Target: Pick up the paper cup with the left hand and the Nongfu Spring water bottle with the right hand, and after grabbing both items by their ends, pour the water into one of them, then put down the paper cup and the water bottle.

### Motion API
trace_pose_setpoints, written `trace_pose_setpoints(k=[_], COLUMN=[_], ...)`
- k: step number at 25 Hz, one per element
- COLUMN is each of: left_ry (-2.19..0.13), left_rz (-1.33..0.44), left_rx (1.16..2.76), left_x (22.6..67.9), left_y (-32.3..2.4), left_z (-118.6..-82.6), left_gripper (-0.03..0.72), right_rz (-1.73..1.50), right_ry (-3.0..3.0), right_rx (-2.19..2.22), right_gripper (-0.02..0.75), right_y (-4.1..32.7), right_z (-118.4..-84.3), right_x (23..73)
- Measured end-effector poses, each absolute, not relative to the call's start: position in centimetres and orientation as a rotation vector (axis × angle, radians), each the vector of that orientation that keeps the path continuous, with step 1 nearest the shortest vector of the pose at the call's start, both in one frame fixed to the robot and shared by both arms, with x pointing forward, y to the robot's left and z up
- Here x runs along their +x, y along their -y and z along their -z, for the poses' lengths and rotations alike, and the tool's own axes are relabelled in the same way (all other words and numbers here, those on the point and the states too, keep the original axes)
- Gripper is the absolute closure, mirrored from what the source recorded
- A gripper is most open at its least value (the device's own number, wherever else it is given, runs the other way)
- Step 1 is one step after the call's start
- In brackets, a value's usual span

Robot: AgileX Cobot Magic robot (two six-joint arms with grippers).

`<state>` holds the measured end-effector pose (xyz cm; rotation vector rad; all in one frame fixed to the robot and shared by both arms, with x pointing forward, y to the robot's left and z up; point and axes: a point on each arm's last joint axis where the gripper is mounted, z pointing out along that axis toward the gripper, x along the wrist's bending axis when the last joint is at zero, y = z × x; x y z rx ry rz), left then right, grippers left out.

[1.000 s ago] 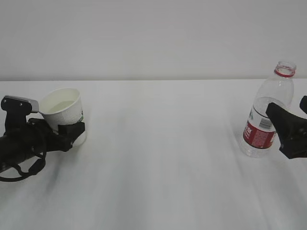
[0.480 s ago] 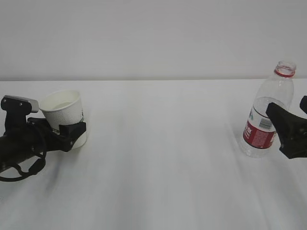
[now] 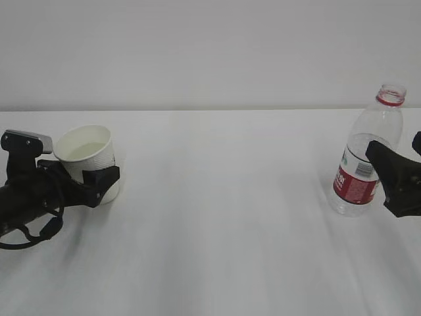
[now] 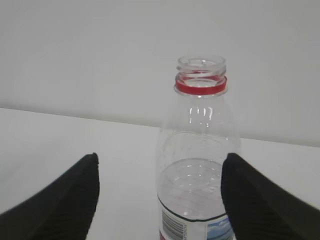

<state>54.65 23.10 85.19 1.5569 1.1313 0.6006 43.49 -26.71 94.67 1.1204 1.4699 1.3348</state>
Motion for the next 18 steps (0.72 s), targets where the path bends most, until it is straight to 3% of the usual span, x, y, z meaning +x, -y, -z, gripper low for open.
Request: trace_pose_setpoints(k=[18], left_ry=[-1.153], left_rz=[-0.575], left_rx=[1.561], left_x=[52.9], left_y=[-23.3], left_z=[-84.9], left_gripper=[0.001], right_rz=[-1.328], right_ry=[-1.453], right_rx=[1.136], right_gripper=[0.169], right_y=[26.9], right_z=[-94.7], right_x=[43.5])
